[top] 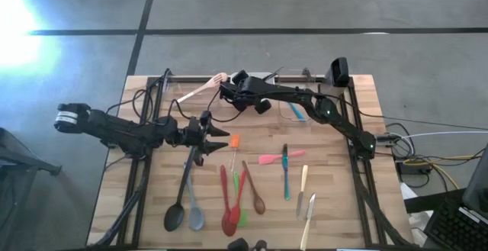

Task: Pick & Place Kitchen Items
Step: Put the white patterned table knife into the white bin

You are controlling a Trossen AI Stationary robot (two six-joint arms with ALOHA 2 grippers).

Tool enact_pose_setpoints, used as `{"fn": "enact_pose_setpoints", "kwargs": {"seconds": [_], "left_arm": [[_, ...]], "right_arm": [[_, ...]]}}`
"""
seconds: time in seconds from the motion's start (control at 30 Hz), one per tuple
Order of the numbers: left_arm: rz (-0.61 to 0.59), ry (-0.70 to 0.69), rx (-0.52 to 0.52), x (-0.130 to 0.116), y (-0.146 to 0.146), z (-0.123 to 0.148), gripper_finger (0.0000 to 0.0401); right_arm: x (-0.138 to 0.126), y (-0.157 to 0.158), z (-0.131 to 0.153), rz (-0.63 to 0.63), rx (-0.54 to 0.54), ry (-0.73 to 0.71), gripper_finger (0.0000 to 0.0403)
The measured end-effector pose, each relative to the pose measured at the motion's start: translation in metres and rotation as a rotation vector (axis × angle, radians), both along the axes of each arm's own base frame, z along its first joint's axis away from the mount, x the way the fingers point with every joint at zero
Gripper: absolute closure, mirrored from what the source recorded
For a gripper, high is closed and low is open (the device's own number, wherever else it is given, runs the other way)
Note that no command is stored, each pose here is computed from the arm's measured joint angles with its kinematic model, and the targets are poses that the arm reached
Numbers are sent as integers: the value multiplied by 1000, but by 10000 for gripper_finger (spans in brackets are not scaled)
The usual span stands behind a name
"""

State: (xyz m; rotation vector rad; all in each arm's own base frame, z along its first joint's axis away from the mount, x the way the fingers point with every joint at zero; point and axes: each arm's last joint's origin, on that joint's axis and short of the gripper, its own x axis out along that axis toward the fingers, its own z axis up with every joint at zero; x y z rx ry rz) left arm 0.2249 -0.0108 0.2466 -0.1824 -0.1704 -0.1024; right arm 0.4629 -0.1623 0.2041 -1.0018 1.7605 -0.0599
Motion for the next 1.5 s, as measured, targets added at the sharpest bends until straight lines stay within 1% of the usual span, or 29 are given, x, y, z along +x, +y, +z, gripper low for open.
{"fn": "enact_pose_setpoints", "kwargs": {"seconds": [0.13, 0.33, 0.47, 0.87, 1.1, 1.4, 1.5], "left_arm": [[0, 0, 0, 0, 0, 0, 227], [0, -1, 0, 0, 0, 0, 227], [0, -1, 0, 0, 0, 0, 227], [1, -1, 6, 0, 0, 0, 227], [2, -1, 7, 0, 0, 0, 227], [0, -1, 7, 0, 0, 0, 227], [-6, -1, 8, 0, 0, 0, 227]], "right_arm": [[0, -7, -8, 1, 5, 23, 381], [-1, -23, -30, -30, 3, 59, 381], [-1, -28, -36, -26, 4, 58, 381], [-2, -34, -41, -7, 12, 71, 381], [-1, -36, -41, -11, 4, 52, 350], [2, -36, -40, -21, -13, 12, 355], [5, -38, -40, -59, -30, -56, 356]]}}
